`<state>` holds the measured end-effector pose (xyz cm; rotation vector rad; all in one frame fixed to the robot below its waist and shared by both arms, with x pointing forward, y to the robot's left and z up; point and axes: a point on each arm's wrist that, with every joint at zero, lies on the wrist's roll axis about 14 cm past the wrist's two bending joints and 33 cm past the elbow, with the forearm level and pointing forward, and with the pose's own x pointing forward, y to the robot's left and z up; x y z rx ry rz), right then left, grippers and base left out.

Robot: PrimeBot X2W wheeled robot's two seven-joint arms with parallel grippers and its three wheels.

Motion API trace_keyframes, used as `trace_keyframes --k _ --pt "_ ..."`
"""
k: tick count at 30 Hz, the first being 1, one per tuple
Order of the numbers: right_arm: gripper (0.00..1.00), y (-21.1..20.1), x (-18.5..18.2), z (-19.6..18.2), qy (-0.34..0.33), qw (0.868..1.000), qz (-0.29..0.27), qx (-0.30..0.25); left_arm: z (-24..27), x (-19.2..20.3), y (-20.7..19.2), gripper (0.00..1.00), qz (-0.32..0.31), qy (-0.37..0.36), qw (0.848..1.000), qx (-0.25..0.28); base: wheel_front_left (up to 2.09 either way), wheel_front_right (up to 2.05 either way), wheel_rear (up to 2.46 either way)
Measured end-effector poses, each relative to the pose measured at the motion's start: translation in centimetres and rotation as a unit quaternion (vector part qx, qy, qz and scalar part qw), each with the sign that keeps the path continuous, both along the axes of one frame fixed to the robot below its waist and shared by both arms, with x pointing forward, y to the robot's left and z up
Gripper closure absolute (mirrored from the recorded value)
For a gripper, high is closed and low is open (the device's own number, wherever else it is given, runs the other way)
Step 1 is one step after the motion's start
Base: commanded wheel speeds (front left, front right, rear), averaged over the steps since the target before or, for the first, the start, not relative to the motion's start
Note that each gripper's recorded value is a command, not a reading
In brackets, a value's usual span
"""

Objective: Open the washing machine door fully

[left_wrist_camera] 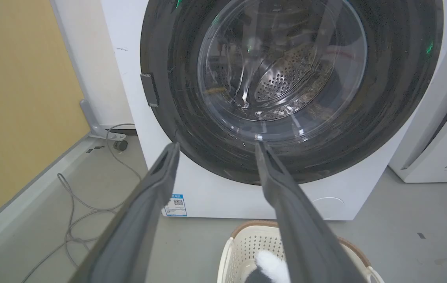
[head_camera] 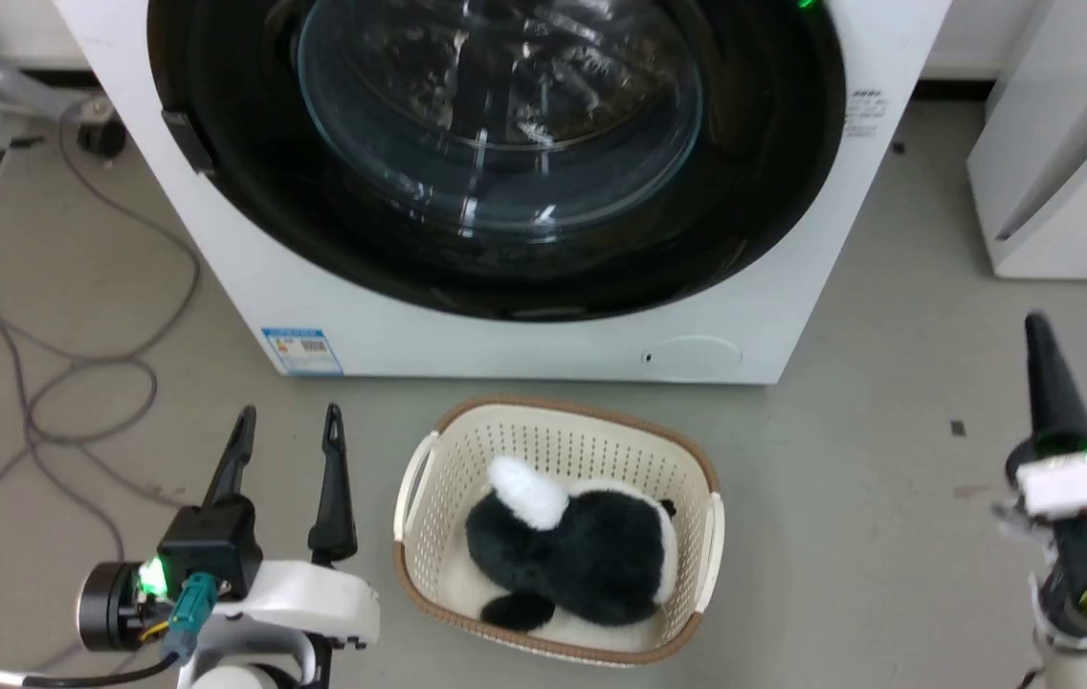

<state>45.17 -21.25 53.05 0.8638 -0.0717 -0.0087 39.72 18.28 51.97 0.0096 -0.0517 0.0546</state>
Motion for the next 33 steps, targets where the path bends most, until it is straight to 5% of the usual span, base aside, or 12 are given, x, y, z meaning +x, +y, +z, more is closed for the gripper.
trace_keyframes --k 33 --pt "1.0 4.2 18.2 1.8 0.006 0.994 0.091 0.067 -3.2 3.7 2.4 0.0 0.05 0.015 0.999 -0.003 0.0 0.0 0.0"
